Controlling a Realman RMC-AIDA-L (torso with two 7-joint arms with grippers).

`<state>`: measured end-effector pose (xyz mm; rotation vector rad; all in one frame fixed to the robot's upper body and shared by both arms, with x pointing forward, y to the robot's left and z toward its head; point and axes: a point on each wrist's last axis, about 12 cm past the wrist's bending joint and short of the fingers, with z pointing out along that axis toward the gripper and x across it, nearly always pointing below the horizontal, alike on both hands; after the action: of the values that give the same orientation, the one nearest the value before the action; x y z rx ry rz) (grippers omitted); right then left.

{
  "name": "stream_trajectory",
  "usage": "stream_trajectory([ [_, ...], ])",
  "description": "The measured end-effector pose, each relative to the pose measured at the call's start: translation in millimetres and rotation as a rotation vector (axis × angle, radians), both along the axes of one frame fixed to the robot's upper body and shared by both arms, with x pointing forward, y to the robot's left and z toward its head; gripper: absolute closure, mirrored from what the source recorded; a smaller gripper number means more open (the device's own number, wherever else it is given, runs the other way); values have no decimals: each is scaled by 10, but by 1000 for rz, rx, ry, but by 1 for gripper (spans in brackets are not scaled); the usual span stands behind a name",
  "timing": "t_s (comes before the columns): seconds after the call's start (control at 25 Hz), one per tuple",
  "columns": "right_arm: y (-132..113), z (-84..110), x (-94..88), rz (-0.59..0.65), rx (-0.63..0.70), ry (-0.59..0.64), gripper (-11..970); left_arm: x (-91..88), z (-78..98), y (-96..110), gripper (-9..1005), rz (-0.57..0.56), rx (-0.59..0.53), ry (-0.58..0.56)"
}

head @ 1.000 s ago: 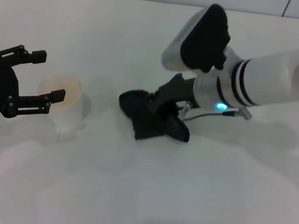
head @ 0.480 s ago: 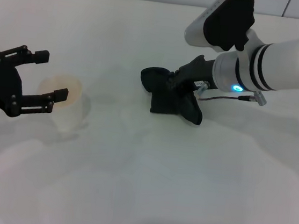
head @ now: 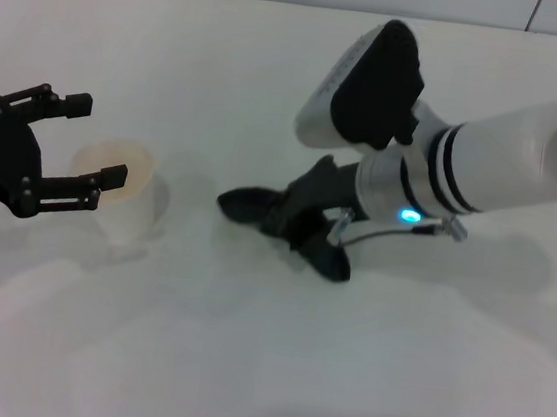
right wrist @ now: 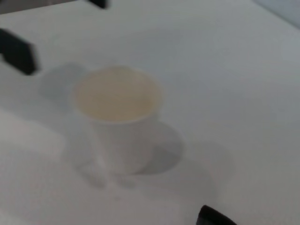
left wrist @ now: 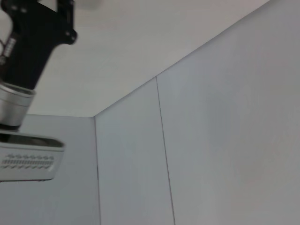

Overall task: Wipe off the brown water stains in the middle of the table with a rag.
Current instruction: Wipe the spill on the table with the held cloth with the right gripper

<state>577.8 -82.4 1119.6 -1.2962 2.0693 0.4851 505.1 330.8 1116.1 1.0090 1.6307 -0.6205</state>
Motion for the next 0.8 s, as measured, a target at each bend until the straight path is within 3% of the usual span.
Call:
stream_trajectory([
  [0.44,-207,2,-327,16,26,80,897,-17,-6,4,117,-5,1,-2],
  [0.8,-515,78,-137,-111,38,28,895,-14,-6,-1,117,-9,5,-4],
])
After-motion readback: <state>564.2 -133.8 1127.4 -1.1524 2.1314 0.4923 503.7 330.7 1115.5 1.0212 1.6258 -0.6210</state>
